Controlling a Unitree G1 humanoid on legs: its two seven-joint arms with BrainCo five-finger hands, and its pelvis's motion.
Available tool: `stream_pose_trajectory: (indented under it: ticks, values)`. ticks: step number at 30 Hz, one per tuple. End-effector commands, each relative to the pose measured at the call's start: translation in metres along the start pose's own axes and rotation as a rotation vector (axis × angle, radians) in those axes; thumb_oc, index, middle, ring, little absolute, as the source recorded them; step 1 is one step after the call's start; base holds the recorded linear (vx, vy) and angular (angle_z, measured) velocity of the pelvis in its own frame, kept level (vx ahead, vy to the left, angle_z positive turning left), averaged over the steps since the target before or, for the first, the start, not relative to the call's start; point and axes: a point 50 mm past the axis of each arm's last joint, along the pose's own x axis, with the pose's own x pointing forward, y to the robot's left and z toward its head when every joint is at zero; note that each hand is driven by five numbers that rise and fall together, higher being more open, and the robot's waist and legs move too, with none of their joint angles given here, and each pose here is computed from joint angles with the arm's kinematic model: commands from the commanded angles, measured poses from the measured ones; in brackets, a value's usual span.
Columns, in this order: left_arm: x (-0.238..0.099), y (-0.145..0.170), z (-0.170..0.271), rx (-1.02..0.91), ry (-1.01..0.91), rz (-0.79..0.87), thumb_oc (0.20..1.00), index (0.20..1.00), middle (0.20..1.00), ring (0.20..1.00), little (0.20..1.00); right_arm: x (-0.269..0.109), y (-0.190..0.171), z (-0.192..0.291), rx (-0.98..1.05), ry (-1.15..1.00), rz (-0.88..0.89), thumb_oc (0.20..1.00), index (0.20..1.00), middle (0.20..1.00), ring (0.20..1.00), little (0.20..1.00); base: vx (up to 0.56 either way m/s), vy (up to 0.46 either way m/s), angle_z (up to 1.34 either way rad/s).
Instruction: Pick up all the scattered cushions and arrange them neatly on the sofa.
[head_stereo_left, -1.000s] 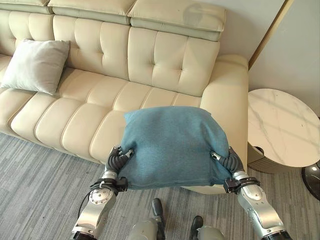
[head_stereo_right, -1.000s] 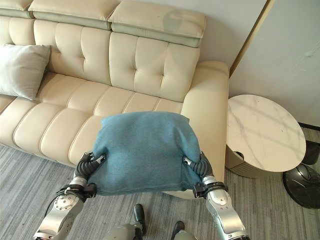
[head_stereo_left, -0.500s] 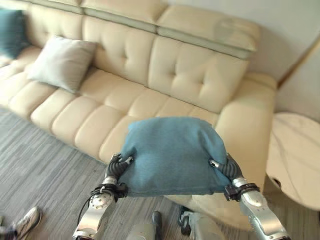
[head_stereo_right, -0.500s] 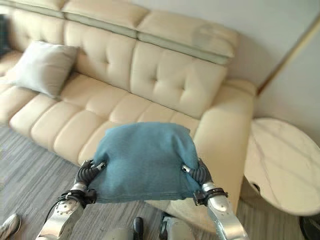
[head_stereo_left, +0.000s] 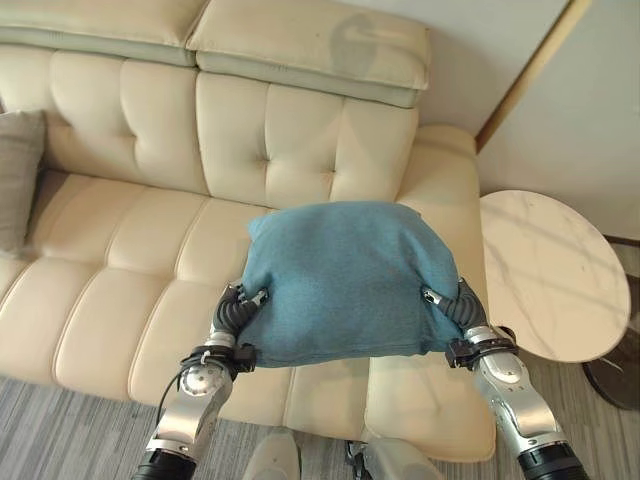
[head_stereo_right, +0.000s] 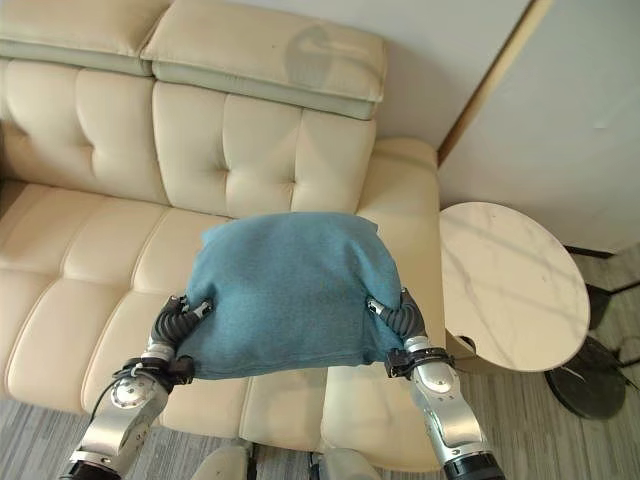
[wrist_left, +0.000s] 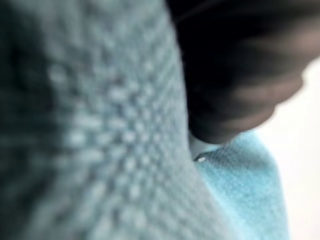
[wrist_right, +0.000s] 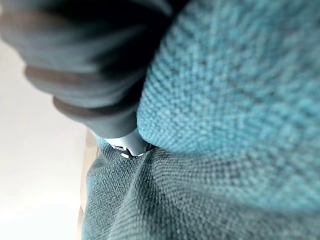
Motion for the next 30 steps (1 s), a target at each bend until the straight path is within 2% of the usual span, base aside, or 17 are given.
stream_pose_trajectory:
  ticks: [1, 6, 12, 15, 18, 19, 22, 24, 25, 29, 30]
  values:
    - [-0.005, 0.003, 0.029, 0.005, -0.194, 0.003, 0.2, 0.2, 0.2, 0.2, 0.2, 0.009, 0.025, 0.041, 0.018, -0.227, 0.093, 0.2, 0.2, 0.2, 0.2, 0.2, -0.1, 0.156, -0.53]
    - [-0.002, 0.013, 0.03, 0.008, -0.202, 0.074, 0.2, 0.2, 0.2, 0.2, 0.2, 0.017, 0.039, 0.046, 0.053, -0.243, 0.125, 0.2, 0.2, 0.2, 0.2, 0.2, -0.03, 0.073, -0.69]
    - [0.007, 0.012, 0.036, 0.013, -0.226, 0.104, 0.2, 0.2, 0.2, 0.2, 0.2, 0.026, 0.05, 0.057, 0.093, -0.286, 0.129, 0.2, 0.2, 0.2, 0.2, 0.2, -0.02, 0.014, 0.06]
    - [0.029, 0.007, 0.059, 0.035, -0.318, 0.151, 0.2, 0.2, 0.2, 0.2, 0.2, 0.045, 0.074, 0.092, 0.118, -0.411, 0.142, 0.2, 0.2, 0.2, 0.2, 0.2, -0.12, 0.007, 0.09]
    - [0.05, 0.003, 0.096, 0.053, -0.444, 0.201, 0.2, 0.2, 0.2, 0.2, 0.2, 0.06, 0.095, 0.133, 0.105, -0.541, 0.151, 0.2, 0.2, 0.2, 0.2, 0.2, -0.13, 0.005, -0.02]
    - [0.065, 0.003, 0.128, 0.068, -0.54, 0.244, 0.2, 0.2, 0.2, 0.2, 0.2, 0.07, 0.103, 0.163, 0.094, -0.626, 0.133, 0.2, 0.2, 0.2, 0.2, 0.2, -0.14, -0.014, 0.03]
    - [0.083, 0.002, 0.182, 0.052, -0.682, 0.302, 0.2, 0.2, 0.2, 0.2, 0.2, 0.081, 0.112, 0.211, 0.05, -0.759, 0.07, 0.2, 0.2, 0.2, 0.2, 0.2, -0.09, -0.021, 0.14]
    - [0.089, 0.003, 0.221, 0.042, -0.776, 0.349, 0.2, 0.2, 0.2, 0.2, 0.2, 0.088, 0.112, 0.24, 0.034, -0.814, -0.007, 0.2, 0.2, 0.2, 0.2, 0.2, -0.06, -0.02, 0.1]
    - [0.089, 0.003, 0.223, 0.042, -0.779, 0.348, 0.2, 0.2, 0.2, 0.2, 0.2, 0.088, 0.111, 0.241, 0.035, -0.818, -0.008, 0.2, 0.2, 0.2, 0.2, 0.2, -0.04, -0.021, 0.05]
    - [0.097, 0.012, 0.286, 0.151, -0.886, 0.461, 0.2, 0.2, 0.2, 0.2, 0.2, 0.094, 0.101, 0.291, -0.015, -0.927, -0.168, 0.2, 0.2, 0.2, 0.2, 0.2, -0.06, -0.016, 0.13]
    - [0.099, 0.014, 0.296, 0.163, -0.887, 0.482, 0.774, 0.774, 0.774, 0.774, 0.774, 0.094, 0.099, 0.3, -0.021, -0.944, -0.196, 0.2, 0.2, 0.2, 0.2, 0.2, -0.07, -0.007, 0.18]
